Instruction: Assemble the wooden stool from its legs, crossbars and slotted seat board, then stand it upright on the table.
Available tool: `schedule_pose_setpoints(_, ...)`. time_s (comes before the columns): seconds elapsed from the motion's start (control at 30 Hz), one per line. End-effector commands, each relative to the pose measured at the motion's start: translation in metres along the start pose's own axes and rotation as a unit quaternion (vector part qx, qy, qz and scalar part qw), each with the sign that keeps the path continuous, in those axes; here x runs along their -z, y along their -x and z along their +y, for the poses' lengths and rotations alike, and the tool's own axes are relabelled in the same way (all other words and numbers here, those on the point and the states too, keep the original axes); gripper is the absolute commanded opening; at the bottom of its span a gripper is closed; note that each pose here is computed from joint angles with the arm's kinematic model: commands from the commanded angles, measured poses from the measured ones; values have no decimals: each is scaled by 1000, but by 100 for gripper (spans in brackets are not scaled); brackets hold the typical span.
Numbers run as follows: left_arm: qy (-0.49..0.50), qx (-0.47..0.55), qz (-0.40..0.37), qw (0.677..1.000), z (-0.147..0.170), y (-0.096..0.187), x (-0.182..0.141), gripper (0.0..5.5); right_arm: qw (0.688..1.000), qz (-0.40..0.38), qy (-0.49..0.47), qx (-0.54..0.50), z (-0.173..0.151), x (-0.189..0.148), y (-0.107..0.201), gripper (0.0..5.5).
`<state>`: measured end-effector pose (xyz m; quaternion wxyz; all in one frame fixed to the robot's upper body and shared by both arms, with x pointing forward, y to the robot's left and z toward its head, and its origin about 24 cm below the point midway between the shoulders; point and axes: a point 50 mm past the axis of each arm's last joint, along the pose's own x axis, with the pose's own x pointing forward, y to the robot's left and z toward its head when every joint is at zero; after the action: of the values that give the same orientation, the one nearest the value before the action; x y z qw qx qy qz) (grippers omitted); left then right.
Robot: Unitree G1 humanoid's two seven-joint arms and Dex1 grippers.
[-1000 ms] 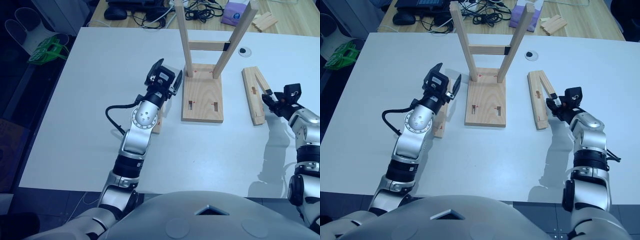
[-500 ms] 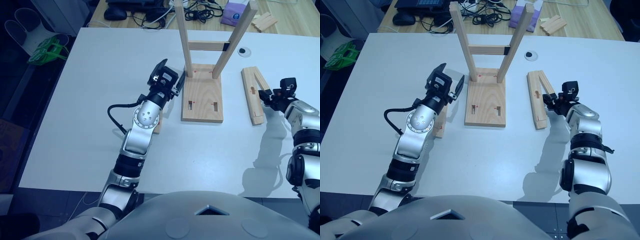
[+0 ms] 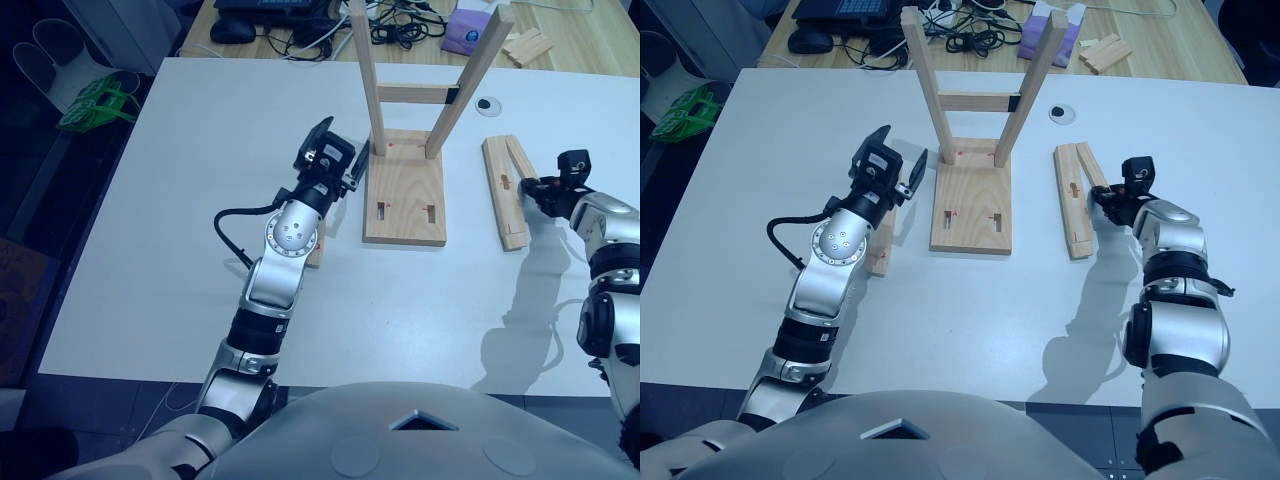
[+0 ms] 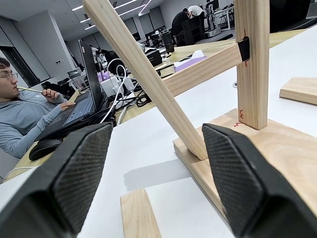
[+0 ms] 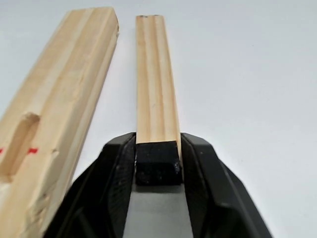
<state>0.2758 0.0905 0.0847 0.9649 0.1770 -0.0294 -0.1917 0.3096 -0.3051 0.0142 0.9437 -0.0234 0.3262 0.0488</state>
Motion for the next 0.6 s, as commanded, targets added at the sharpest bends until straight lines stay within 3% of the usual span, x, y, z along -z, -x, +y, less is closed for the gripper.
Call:
schedule_pose_setpoints(0.03, 1, -8, -7, 1000, 5, -3, -4, 334, 996, 93, -19, -2, 7, 49, -1, 131)
schedule_pose_setpoints(0.13, 0, -12, -9, 1000, 9, -4, -5, 334, 998, 55, -15, 1, 11, 43, -3, 131)
schedule_pose_setpoints(0.3, 25, -35, -26, 999, 23, -6, -11, 334, 985, -164, -29, 53, 11, -19, 8, 130)
schedule_pose_setpoints(0.43, 115, -48, -94, 988, 38, -10, -35, 334, 916, -394, 26, 72, 27, -80, 54, 129)
schedule_pose_setpoints(0.6, 294, -30, -141, 945, 52, -12, -53, 334, 835, -541, 84, 64, 52, -130, 110, 129)
